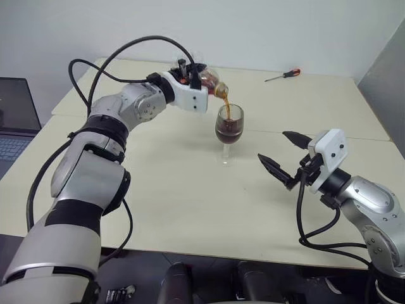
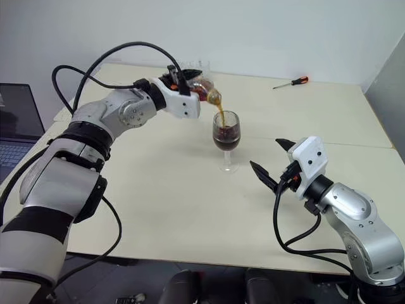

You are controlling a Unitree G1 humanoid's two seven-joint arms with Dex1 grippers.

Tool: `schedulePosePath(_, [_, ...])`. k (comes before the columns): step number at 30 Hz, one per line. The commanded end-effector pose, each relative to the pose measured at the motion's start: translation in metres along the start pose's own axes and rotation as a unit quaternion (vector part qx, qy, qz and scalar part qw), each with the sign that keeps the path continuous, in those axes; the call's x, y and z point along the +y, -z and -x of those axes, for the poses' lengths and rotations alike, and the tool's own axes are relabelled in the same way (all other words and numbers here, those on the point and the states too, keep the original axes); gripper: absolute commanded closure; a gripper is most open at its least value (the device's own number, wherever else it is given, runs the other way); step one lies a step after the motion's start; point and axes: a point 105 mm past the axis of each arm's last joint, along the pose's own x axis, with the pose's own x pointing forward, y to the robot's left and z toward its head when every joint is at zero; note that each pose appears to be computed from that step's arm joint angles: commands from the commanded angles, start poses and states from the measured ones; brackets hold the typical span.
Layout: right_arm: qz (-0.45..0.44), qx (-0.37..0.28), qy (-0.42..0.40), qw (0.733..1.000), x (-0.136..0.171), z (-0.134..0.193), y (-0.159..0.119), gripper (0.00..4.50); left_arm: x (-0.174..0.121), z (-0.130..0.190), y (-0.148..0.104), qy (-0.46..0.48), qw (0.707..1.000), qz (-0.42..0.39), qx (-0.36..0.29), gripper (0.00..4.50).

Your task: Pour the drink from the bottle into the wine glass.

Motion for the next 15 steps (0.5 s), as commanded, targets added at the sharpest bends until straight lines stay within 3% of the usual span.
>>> schedulePosePath(1, [0.013,-0.019,-0.007,1.0,0.001,-0.001,-0.01,0.0,0.015,-0.001,-0.007,-0.026,0.999,0.027,-0.018,3.52])
schedulePosePath(4, [0.014,-0.019,-0.009,1.0,0.001,-0.001,-0.011,0.0,0.014,0.001,-0.002,-0.032,0.998,0.058,-0.009,3.52])
schedulePosePath(9, [0.004,-0.043,-0.018,0.999,-0.001,-0.007,-0.02,0.0,0.005,0.009,0.019,-0.065,0.961,0.267,0.021,3.52])
schedulePosePath(12, [-0.003,-0.061,-0.031,0.998,-0.004,-0.014,-0.029,0.0,0.004,0.026,0.045,-0.128,0.895,0.426,0.044,3.52])
schedulePosePath(15, [-0.049,-0.094,-0.044,0.993,-0.007,-0.018,-0.044,0.0,-0.003,0.044,0.066,-0.169,0.836,0.519,0.065,3.52])
